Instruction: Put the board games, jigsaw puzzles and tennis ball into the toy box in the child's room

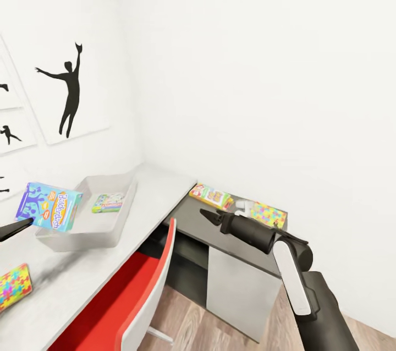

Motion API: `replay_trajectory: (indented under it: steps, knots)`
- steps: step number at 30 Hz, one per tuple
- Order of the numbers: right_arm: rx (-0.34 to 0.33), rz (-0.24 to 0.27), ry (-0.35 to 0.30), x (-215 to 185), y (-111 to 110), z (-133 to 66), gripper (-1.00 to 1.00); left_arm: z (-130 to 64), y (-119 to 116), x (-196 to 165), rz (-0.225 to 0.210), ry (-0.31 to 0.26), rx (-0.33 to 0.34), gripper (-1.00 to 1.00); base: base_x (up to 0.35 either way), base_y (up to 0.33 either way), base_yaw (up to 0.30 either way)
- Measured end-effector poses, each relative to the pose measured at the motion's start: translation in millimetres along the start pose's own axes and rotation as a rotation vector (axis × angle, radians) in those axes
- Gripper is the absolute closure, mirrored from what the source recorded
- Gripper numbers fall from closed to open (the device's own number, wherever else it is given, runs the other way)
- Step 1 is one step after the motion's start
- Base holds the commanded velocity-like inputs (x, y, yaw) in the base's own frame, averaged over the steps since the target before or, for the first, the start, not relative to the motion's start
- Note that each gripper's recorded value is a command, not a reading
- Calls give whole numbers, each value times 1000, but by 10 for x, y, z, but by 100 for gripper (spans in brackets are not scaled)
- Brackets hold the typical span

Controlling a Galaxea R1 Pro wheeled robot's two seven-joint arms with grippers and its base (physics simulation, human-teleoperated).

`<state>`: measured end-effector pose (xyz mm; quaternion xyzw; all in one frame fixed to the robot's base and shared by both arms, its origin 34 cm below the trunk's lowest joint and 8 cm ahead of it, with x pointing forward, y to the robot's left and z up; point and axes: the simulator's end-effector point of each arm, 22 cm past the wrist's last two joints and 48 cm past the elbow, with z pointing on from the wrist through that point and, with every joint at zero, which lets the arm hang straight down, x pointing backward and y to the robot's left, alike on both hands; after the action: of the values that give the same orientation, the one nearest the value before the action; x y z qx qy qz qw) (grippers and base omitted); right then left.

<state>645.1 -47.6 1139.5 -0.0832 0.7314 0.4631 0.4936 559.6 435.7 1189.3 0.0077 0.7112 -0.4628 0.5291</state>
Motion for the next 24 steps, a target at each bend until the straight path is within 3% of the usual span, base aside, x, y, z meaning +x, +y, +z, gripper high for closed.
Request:
replay_trajectory:
  steps: [5, 13, 19, 24]
  knots:
    - [-4, -2, -1, -6, 17, -1, -100, -1, -4, -1, 1, -1, 0, 100, 307, -75, 191]
    - [-2, -3, -2, -9, 13, -3, -100, 3, -2, 3, -2, -1, 0, 100, 281, -146, 14]
    - [-4, -2, -2, -7, 13, 0, -100, 12, -4, 9, -5, -1, 3, 100, 89, -25, 11]
    - [-6, -4, -2, -11, 29, -1, -100, 7, -12, 5, -3, -2, 3, 100, 103, -3, 176]
